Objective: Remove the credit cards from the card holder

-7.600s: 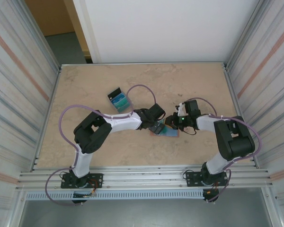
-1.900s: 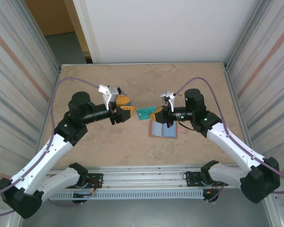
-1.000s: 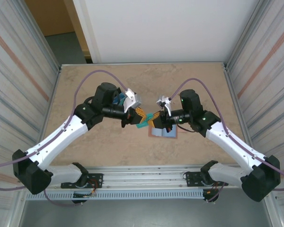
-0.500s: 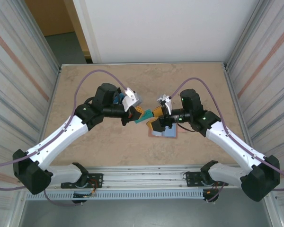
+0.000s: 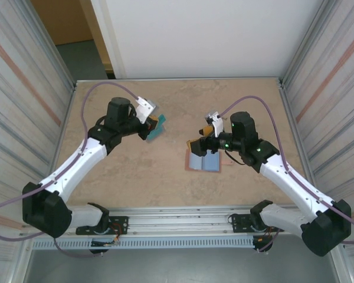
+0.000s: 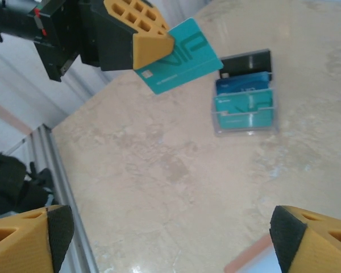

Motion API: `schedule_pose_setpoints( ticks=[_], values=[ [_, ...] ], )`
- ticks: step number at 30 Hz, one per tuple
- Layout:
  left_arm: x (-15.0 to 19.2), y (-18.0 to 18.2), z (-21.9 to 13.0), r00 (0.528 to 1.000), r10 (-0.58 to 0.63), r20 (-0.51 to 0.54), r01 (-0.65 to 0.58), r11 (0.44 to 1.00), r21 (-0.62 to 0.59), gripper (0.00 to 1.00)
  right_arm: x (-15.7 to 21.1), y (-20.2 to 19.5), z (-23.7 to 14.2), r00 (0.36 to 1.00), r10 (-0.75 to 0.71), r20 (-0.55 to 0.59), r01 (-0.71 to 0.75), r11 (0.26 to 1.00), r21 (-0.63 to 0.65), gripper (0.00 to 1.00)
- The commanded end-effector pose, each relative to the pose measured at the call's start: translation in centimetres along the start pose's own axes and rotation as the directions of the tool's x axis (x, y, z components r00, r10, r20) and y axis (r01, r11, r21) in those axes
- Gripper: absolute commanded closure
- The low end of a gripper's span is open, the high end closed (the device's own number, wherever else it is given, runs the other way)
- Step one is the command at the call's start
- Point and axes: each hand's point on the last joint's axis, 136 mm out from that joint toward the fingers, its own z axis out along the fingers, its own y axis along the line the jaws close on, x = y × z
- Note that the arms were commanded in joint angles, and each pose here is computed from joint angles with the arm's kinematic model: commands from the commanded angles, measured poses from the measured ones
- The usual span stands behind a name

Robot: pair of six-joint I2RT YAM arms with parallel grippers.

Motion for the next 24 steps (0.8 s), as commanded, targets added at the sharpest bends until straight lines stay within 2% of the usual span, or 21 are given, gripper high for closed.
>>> schedule_pose_setpoints(
  ticks=[1,9,15,24],
  values=[
    [0.5,1.7,1.1,0.999,0.044,0.000,-0.044,0.997,-0.056,1.00,-0.3,-2.1,0.0,0.999,0.044,0.020,-0.046,0.993,0.112,0.05],
    [2.1,4.1,2.9,0.997,0.078,-0.003,-0.078,0.995,-0.055,1.00,-0.2,-4.8,0.2,0.994,0.105,0.029,-0.109,0.963,0.246,0.01],
    [4.4,5.9,4.7,0.995,0.083,-0.059,-0.087,0.994,-0.061,1.00,-0.5,-6.9,-0.4,0.985,0.156,0.073,-0.171,0.925,0.338,0.01],
    [6.5,6.9,7.4,0.987,0.130,-0.092,-0.133,0.990,-0.036,1.00,-0.6,-8.1,-1.3,0.973,0.199,0.116,-0.228,0.905,0.360,0.01]
  ],
)
